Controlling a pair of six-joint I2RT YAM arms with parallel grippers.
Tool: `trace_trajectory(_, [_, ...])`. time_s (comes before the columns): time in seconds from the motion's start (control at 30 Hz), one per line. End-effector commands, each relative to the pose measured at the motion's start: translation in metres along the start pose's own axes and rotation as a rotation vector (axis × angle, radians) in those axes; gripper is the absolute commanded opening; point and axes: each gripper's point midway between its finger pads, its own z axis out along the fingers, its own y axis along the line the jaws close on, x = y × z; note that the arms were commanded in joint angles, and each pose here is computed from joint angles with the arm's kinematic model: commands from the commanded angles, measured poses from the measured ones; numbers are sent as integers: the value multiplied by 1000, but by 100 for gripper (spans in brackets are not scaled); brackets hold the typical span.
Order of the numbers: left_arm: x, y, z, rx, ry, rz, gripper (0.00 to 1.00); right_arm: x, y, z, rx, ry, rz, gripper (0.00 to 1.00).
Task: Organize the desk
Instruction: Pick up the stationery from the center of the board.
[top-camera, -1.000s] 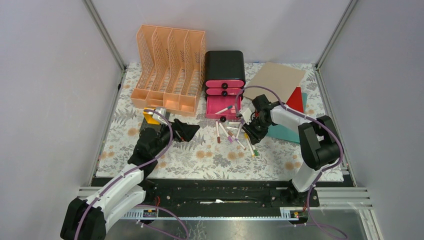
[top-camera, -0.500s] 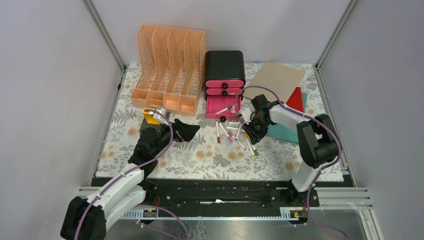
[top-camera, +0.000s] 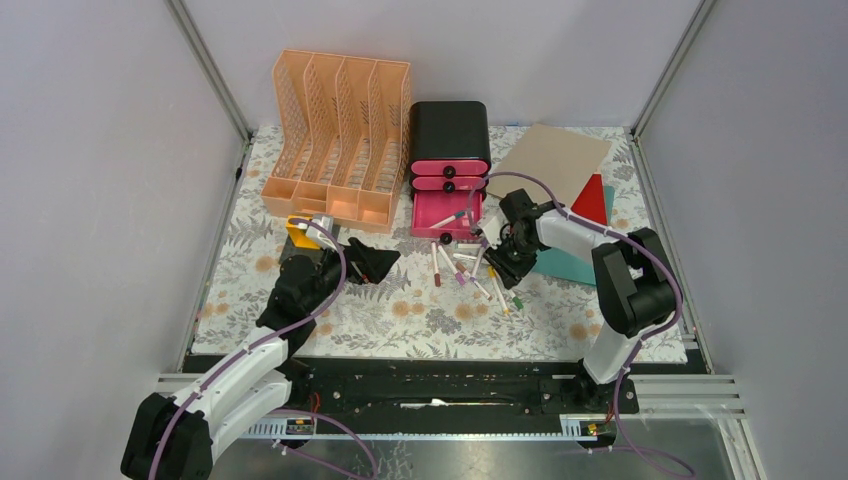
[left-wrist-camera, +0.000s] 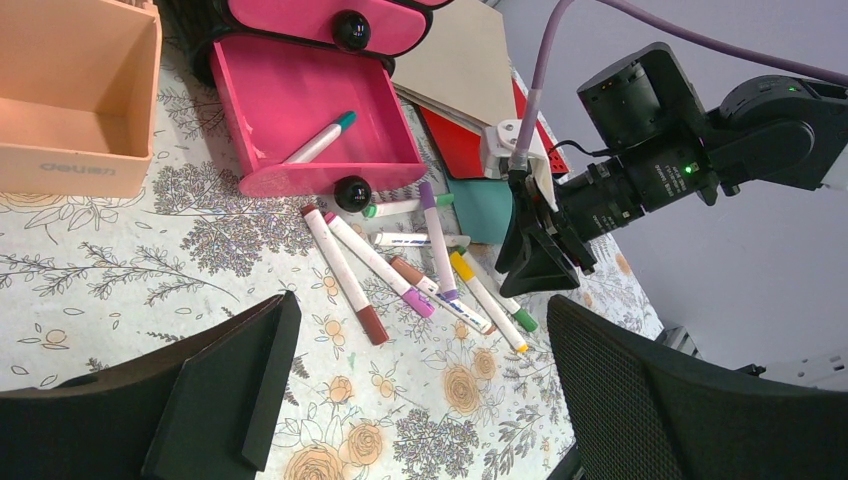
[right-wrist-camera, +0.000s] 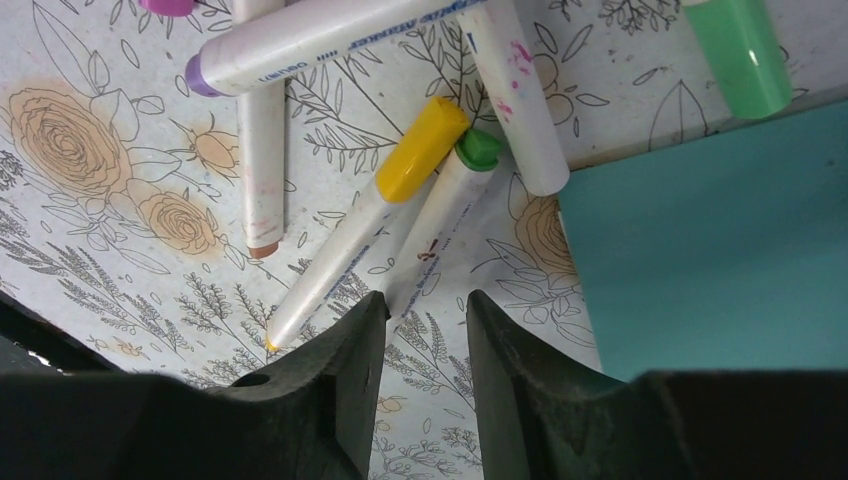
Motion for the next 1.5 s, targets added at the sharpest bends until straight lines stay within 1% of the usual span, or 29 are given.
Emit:
trace_trajectory(0.0, [-10,-9,0,37,-35,6,99,0,0,3,22,30,-40,43])
trace_trajectory(0.13, [-11,-10,1,37,-37,-4,99,4,-4,8,67,71,-51,42])
trace_trajectory(0.3, [-8,-7,1,19,-25,-36,99,10,-15,11,138,109,-57,38])
trace_trajectory(0.4, [-7,-7,1,21,-19,-42,99,12,-19,11,163,124,-61,32])
trace_trajectory(0.53, [-6,-8,0,25,-17,-44,99,12,-21,9,181,127,-64,19])
trace_trajectory(0.73, [-6,-10,-3,34,-17,-46,99,6,-15,4,149,103,-69,0])
trace_trajectory(0.87, [-6,-13,-5,44,-20,-43,99,0,-13,-4,145,68,-85,0])
trace_trajectory(0.97, [-9,-14,-8,42,-30,-35,99,-8,-10,-14,137,16,-104,0])
trace_trajectory(1.1, [-17,-7,-12,-20,-47,2,99,-16,-5,-28,122,-45,-132,0])
trace_trajectory(1.3, [-31,-9,-22,-49,-98,38,99,-30,-3,-50,143,-125,-176,0])
trace_trajectory(1.4, [-30,-6,-25,-64,-104,16,99,-40,-5,-62,161,-161,-212,0])
trace_trajectory(1.47, [-26,-8,-25,-44,-97,17,99,-50,-12,-73,196,-172,-246,0])
